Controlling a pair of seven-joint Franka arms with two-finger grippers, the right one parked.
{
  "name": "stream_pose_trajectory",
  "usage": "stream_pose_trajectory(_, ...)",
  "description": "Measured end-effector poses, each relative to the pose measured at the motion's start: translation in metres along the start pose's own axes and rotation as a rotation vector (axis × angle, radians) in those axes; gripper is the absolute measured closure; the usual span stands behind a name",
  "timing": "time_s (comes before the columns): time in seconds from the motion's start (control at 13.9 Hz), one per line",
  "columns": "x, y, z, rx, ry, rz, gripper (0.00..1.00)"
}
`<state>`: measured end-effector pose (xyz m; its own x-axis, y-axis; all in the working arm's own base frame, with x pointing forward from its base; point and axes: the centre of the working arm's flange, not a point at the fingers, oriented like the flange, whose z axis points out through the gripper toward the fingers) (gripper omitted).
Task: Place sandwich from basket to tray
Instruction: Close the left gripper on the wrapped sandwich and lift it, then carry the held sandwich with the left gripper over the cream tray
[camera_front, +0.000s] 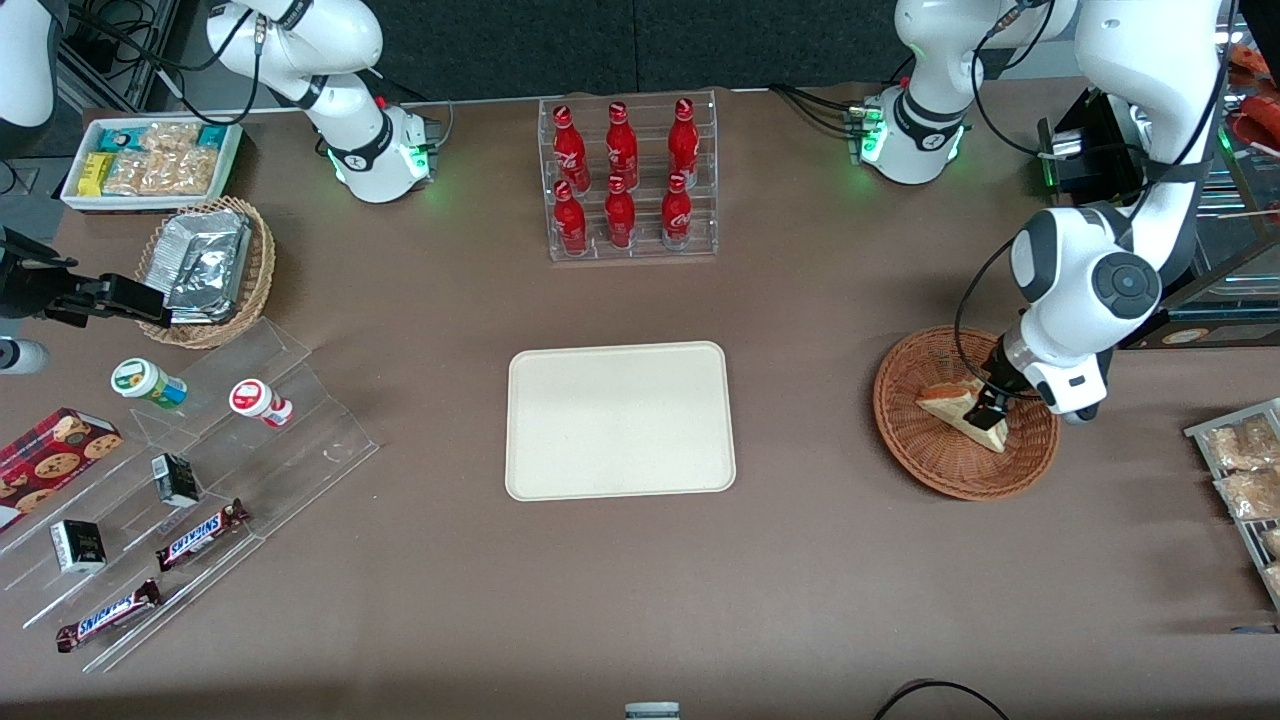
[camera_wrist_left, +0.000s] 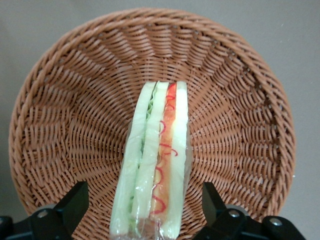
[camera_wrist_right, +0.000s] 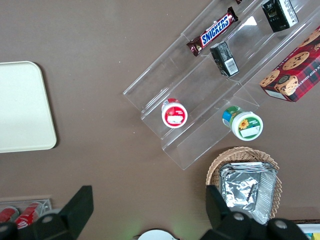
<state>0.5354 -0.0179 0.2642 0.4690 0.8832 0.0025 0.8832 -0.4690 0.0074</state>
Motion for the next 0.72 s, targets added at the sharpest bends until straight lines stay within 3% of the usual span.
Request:
stream_pose_trajectory(0.22,-0.003,0.003,0.013,-0.002,-0.001,0.002,0.04)
stream_pose_trajectory(0.5,-0.004,0.003,0.019,0.000,-0.002,-0.001,0.48)
stream_pose_trajectory(0.65,-0.005,0.006,0.013,0.000,0.005,0.020,0.63)
stream_pose_trajectory(0.72,-0.007,0.009,0.006,0.029,0.007,0.059,0.67)
